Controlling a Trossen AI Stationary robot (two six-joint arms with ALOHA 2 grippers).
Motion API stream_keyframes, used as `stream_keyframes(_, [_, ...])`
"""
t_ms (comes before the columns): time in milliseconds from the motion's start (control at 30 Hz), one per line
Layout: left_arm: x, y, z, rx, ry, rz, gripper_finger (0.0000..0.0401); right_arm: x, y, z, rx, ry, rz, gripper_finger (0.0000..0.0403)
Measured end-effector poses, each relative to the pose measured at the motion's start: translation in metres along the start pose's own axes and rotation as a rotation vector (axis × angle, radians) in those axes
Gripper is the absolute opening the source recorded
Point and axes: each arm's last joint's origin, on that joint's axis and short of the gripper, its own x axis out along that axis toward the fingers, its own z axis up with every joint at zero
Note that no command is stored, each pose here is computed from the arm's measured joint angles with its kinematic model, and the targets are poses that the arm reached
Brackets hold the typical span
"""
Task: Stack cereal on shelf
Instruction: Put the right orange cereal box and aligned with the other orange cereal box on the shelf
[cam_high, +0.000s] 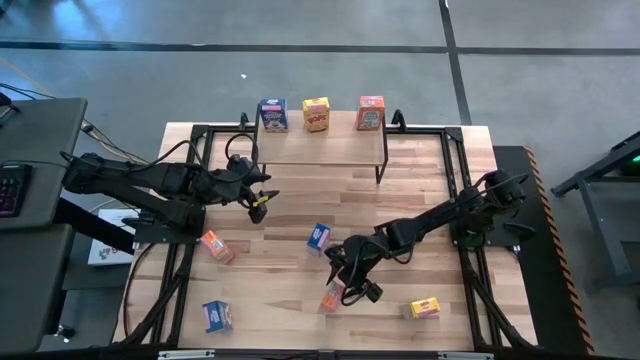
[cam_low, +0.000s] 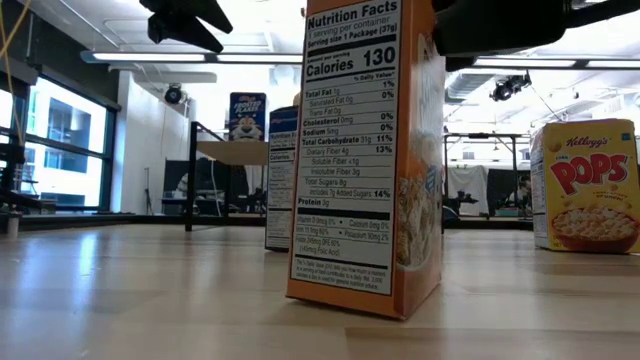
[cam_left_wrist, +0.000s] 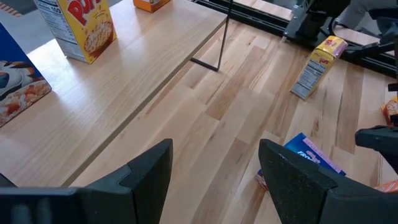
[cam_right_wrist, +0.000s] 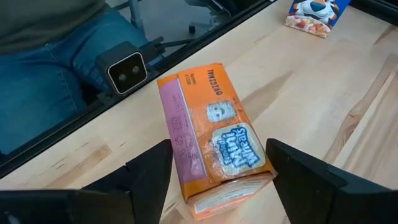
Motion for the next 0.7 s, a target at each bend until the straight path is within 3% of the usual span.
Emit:
stream_keyframes(367, [0.0000,0.0000,0.0000,0.000,0.000,0.000,0.0230,0.0000,-0.0001,0.0004,0.000,-0.004,-0.001,0.0178])
stream_keyframes(700, [0.0000,0.0000,-0.0001,0.000,0.000,0.000,0.0230,-0.0012,-0.0023,0.0045,-0.001,-0.004,-0.011,0.0170])
